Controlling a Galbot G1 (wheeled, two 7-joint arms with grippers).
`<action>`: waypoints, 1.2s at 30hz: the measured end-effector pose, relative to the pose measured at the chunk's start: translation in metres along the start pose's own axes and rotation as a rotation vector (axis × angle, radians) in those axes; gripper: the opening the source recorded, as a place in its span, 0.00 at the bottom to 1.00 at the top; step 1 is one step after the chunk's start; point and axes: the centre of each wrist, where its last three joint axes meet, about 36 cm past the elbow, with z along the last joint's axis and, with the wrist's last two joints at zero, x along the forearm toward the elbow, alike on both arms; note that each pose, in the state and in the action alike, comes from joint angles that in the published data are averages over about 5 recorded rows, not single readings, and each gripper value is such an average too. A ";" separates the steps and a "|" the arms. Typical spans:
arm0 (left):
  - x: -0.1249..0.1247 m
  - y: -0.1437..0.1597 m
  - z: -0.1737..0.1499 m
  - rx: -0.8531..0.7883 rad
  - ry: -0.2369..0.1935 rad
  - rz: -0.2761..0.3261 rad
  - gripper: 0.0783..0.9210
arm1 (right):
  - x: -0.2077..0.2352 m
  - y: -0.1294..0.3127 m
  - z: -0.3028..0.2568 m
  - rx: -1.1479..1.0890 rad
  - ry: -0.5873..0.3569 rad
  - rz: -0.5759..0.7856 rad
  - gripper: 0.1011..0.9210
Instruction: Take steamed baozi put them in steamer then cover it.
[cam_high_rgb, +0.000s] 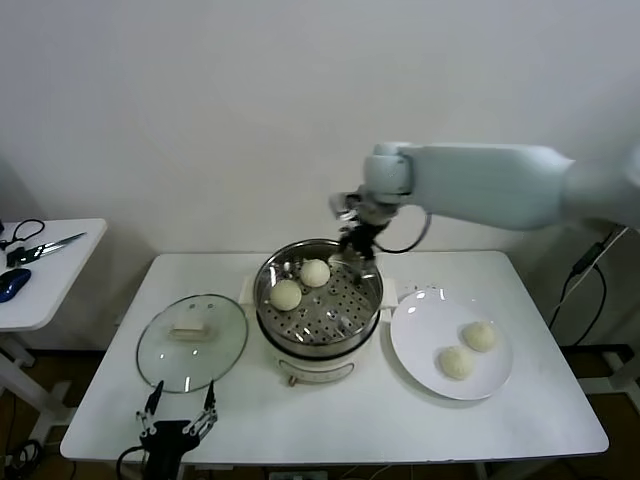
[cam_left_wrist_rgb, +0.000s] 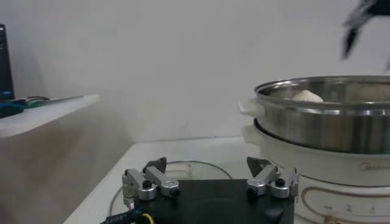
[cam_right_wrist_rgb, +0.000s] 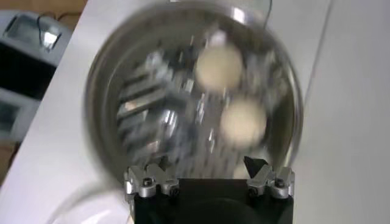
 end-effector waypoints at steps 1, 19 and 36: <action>0.000 0.000 0.000 0.000 0.001 0.001 0.88 | -0.003 0.009 0.013 -0.015 0.002 -0.006 0.88; 0.002 -0.002 0.003 -0.003 0.009 0.001 0.88 | -0.113 0.105 0.105 -0.172 0.029 -0.045 0.88; 0.003 -0.002 0.007 -0.011 0.018 0.001 0.88 | -0.175 0.125 0.123 -0.246 0.064 -0.046 0.88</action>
